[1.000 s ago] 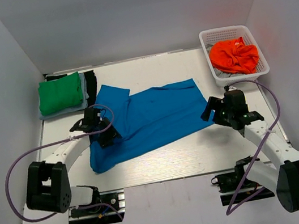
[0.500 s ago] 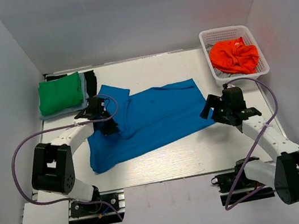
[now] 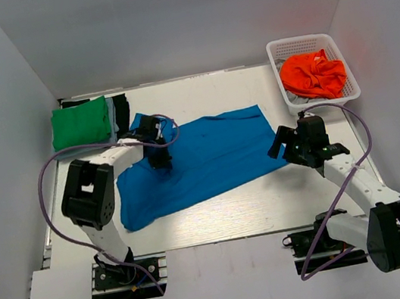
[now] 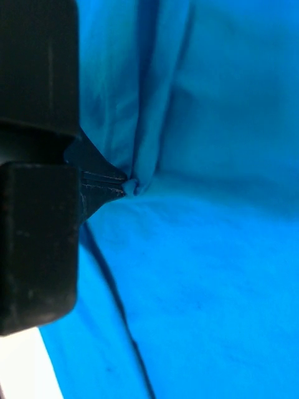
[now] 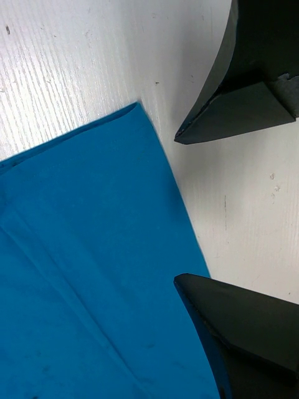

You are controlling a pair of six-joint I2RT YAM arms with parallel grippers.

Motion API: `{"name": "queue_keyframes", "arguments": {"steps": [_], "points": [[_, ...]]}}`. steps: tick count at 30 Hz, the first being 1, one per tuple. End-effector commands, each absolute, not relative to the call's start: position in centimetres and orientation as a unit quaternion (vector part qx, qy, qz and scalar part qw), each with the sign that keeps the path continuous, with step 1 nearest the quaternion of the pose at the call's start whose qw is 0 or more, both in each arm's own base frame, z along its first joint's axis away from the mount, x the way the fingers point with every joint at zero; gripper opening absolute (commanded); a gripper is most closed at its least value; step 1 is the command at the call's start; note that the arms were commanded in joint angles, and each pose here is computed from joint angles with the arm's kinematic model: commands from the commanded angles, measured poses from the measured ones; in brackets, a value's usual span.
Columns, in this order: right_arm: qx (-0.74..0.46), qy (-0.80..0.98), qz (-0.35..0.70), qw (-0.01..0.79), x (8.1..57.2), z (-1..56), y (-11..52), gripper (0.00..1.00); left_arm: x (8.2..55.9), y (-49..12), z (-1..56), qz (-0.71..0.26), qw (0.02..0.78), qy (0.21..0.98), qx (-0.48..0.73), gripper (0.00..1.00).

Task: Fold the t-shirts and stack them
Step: Fold the flattened tshirt in 1/3 of the way

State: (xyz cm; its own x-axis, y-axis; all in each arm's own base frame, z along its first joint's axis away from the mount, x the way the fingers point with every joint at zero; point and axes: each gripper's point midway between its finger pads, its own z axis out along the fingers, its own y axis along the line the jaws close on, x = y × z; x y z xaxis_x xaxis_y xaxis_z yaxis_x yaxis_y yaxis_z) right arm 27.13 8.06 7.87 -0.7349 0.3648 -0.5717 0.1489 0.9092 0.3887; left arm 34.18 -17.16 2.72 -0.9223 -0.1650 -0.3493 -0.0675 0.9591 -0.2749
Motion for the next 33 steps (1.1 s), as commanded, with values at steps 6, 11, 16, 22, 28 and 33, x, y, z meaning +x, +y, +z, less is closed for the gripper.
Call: {"name": "queue_keyframes", "arguments": {"steps": [6, 11, 16, 22, 28, 33], "points": [[0.114, 0.907, 0.17, 0.368, 28.9, 10.0, 8.5, 0.9, 36.7, -18.4, 6.4, -0.09, 0.241, 0.966, -0.014, 0.72], [0.098, 0.908, 0.157, 0.376, 29.3, 10.2, 8.8, 0.9, 37.2, -17.6, 10.1, -0.083, 0.282, 0.955, -0.048, 1.0], [0.073, 0.917, 0.166, 0.354, 30.7, 8.6, 11.1, 0.9, 35.5, -16.5, 13.5, -0.103, 0.325, 0.936, -0.082, 1.0], [0.094, 0.92, 0.189, 0.331, 33.0, 5.8, 13.9, 0.9, 29.7, -11.3, 8.8, -0.046, 0.293, 0.932, -0.208, 1.0], [0.183, 0.931, 0.118, 0.292, 31.9, 2.4, 10.9, 0.9, 24.8, -8.4, 5.3, -0.034, 0.28, 0.91, -0.305, 1.0], [0.232, 0.934, 0.082, 0.259, 27.0, 0.4, 8.6, 0.9, 21.7, -7.8, 2.2, -0.027, 0.242, 0.915, -0.322, 1.0]]}}
